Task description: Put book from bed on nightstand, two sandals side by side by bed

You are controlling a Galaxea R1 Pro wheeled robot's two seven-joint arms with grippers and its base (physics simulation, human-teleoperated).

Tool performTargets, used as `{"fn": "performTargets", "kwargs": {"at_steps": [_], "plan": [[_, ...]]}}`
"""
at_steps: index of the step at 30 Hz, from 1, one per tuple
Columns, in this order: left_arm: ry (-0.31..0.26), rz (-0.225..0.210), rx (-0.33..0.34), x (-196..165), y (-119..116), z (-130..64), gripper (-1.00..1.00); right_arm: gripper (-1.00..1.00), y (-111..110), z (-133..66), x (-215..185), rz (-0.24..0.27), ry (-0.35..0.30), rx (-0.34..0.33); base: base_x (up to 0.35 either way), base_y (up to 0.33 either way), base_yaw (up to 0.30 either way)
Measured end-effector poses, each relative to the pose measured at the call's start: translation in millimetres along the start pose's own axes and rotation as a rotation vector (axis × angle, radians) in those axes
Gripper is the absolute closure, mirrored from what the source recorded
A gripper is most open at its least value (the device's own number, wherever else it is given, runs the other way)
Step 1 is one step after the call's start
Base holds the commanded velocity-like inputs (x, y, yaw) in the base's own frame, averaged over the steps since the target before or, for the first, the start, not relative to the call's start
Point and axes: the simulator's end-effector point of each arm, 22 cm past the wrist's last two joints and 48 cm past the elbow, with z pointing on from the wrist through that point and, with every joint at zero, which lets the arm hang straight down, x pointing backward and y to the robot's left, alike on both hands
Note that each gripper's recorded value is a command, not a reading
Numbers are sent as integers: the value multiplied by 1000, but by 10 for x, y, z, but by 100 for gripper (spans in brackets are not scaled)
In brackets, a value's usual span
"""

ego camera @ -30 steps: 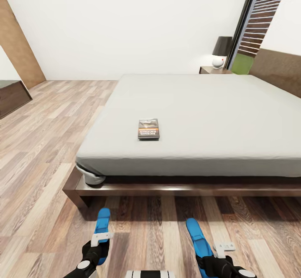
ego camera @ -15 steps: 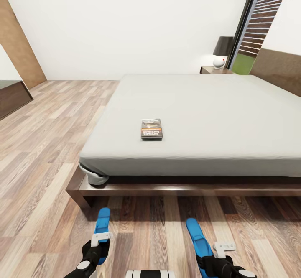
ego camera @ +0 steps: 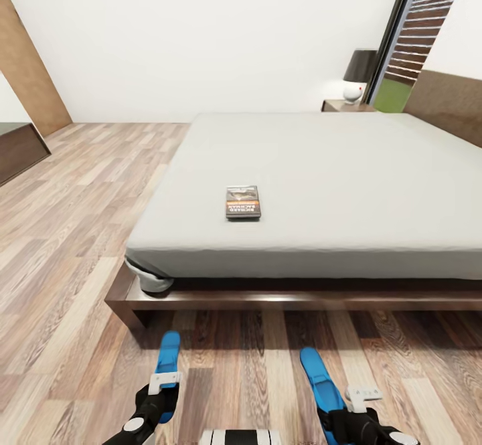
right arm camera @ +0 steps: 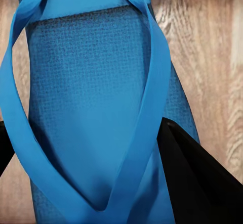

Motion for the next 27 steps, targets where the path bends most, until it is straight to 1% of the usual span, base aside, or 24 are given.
{"fn": "performTargets", "kwargs": {"at_steps": [3, 12, 19, 27], "plan": [[13, 0, 0, 67, 3, 19, 100, 100, 13, -5, 19, -2, 10, -3, 0, 0, 0], [48, -1, -4, 249, 20, 74, 100, 100, 11, 61, 146, 0, 47, -5, 0, 0, 0], [44, -10, -8, 233, 29, 77, 100, 100, 1, 61, 153, -6, 49, 0, 0, 0, 0], [76, -10, -10, 402, 39, 120, 100, 100, -9, 132, 272, -4, 81, 1, 0, 0, 0]]}}
